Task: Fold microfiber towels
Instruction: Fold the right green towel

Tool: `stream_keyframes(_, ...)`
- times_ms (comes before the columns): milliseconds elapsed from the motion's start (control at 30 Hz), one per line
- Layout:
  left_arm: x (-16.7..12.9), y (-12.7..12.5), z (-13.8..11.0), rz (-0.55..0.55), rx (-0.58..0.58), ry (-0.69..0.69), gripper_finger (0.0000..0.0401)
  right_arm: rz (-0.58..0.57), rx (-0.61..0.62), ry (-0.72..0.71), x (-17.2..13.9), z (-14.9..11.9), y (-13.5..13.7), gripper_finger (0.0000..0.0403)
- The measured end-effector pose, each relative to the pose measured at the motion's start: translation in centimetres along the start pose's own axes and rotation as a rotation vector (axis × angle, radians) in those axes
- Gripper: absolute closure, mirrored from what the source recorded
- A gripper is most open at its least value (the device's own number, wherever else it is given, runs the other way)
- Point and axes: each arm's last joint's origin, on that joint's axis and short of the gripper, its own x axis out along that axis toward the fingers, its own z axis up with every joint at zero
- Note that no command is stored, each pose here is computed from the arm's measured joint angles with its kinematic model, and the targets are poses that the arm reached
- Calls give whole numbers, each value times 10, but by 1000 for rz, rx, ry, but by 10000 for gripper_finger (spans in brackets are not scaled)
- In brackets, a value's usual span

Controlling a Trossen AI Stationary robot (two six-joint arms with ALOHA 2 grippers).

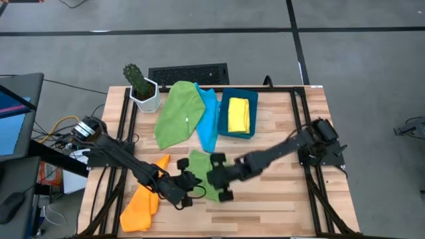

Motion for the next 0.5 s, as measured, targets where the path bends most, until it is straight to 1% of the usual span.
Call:
stream_keyframes(100,-12,3,-3,46,16,24,401,-56,16,-74,11,-5,22,293)
stream_keyframes(167,-13,2,-6,66,13,37,401,-114,12,-41,15,-15,30,303)
stream_keyframes(200,-14,1,-9,69,15,47,401,-116,19,-51,19,-16,33,307)
stream_keyframes(267,-11,-1,-13,63,1,49,401,-100,59,-64,27,-17,38,315)
stream_keyframes(333,-9,-1,-22,62,-14,59,401,-79,76,-19,37,-26,44,323)
stream_keyframes(400,-7,0,-28,65,-45,60,401,-46,101,-8,48,-32,52,330)
stream_keyframes(433,-7,1,-30,65,-63,56,401,-38,103,7,49,-35,55,332)
stream_keyframes(500,-6,3,-36,72,-73,63,401,-11,113,-8,54,-35,63,336)
